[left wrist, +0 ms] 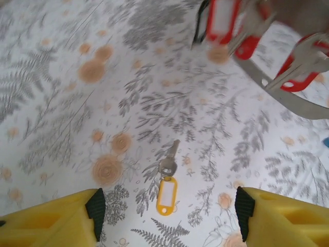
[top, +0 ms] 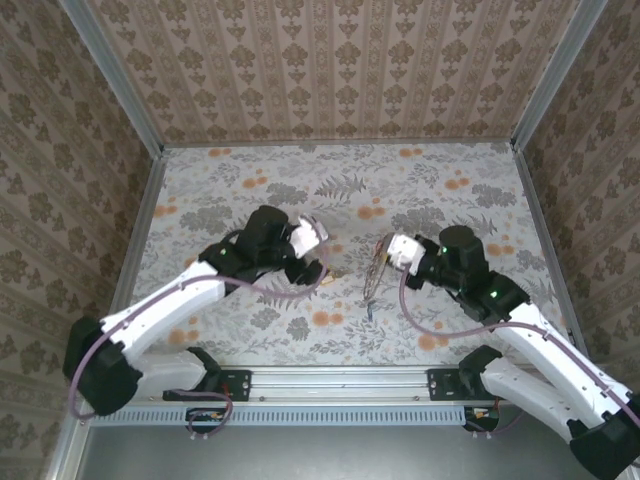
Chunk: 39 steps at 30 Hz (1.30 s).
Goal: Put the keys on the keyring
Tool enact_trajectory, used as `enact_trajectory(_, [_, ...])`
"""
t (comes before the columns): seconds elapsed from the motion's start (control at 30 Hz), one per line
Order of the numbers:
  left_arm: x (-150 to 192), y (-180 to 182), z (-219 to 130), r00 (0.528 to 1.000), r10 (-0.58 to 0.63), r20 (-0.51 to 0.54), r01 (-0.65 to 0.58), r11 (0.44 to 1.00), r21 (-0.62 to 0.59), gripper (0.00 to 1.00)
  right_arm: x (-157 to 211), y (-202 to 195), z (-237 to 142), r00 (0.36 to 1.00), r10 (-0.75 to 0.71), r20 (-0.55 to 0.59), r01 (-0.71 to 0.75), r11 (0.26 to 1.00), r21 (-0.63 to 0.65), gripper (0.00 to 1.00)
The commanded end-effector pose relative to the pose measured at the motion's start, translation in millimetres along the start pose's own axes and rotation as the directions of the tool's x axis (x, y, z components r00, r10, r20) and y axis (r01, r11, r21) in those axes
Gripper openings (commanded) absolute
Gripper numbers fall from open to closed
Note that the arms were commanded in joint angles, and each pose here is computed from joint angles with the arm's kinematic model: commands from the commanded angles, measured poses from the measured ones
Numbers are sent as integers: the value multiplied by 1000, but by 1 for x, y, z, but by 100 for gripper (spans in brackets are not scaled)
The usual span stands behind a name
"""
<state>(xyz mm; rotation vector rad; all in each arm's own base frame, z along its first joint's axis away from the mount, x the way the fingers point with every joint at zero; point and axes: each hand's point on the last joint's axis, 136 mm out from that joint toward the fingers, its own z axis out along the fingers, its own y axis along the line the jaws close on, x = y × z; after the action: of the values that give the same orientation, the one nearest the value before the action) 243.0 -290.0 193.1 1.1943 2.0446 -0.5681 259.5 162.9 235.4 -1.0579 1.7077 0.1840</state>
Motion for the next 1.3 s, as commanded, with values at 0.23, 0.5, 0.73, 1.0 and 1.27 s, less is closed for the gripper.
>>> enact_trajectory(0.23, [48,-18,47,857,-354,-374,412,907,86,44,-17,-35,-13,970,223,94,-231,969,85,0])
enact_trajectory(0.5, [68,-17,78,705,-481,-521,570,822,11,48,-19,-33,-13,969,230,93,-235,970,59,0])
enact_trajectory(0.73, [81,-12,104,653,-496,-572,564,823,-69,43,-20,-33,-13,970,226,89,-231,972,53,0])
enact_trajectory(1.0, [86,0,117,633,-527,-566,570,813,-120,36,-19,-37,-18,975,208,77,-214,973,83,0])
enact_trajectory(1.27, [90,0,125,626,-521,-580,567,815,-120,35,-21,-39,-19,975,205,91,-213,972,95,0])
